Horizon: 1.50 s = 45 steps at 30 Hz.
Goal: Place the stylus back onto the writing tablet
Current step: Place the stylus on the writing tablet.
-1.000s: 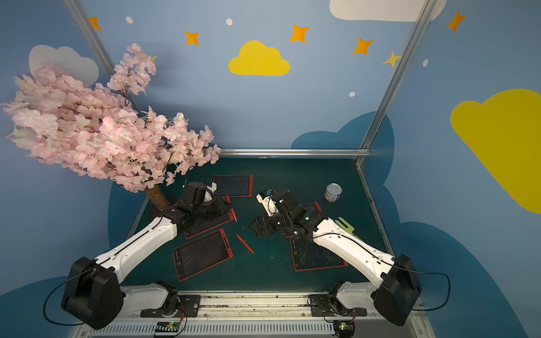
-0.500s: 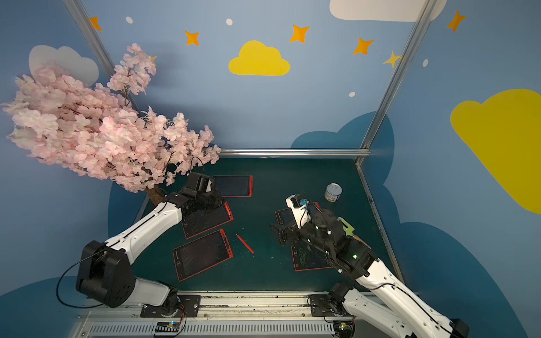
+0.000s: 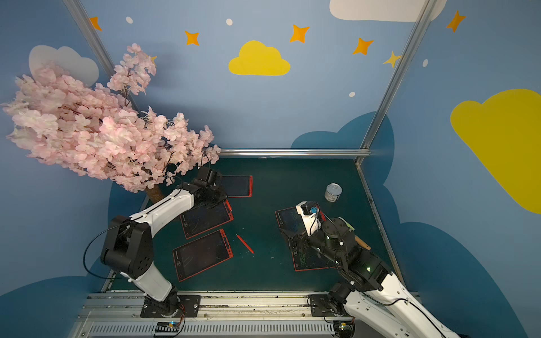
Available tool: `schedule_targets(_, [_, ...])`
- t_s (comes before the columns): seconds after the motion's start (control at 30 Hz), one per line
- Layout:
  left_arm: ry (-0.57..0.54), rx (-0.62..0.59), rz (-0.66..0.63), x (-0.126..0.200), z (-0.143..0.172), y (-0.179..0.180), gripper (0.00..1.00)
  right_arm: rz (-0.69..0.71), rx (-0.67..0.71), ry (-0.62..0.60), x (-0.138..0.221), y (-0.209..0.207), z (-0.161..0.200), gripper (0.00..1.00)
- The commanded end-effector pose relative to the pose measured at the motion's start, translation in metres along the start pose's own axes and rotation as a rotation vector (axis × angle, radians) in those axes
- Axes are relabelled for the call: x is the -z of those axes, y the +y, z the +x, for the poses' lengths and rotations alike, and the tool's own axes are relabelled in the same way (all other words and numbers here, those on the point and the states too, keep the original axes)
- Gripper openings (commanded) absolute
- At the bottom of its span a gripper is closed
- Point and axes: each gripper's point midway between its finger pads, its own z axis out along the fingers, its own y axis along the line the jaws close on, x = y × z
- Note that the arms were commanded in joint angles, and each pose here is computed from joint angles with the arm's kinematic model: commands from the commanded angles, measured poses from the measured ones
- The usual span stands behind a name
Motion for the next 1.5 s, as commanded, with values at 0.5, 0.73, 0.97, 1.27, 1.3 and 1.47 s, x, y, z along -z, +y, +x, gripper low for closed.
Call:
schedule_targets(0.5, [0.139, 0.03, -0.108, -0.052, 0.004, 0.022, 0.05, -0.032, -0.044, 0.007, 0.016, 0.004, 0.015, 0.97])
schedule_targets(0.73, [0.169, 0.028, -0.12, -0.058, 0.005, 0.029, 0.05, -0.017, -0.054, 0.054, 0.008, 0.001, 0.024, 0.96])
schedule_targets(0.97, [0.19, 0.016, -0.141, -0.061, 0.01, 0.036, 0.05, -0.009, -0.047, 0.052, 0.009, 0.0, 0.023, 0.96])
schedule_targets(1.27, [0.196, 0.011, -0.143, -0.067, 0.009, 0.037, 0.05, -0.016, -0.045, 0.059, 0.007, 0.001, 0.023, 0.96])
schedule_targets(1.3, [0.198, 0.006, -0.149, -0.067, 0.009, 0.038, 0.05, -0.017, -0.044, 0.057, 0.007, 0.001, 0.023, 0.96])
schedule_targets(1.47, [0.2, -0.007, -0.167, -0.069, 0.009, 0.041, 0.05, -0.015, -0.046, 0.051, 0.008, 0.001, 0.022, 0.96])
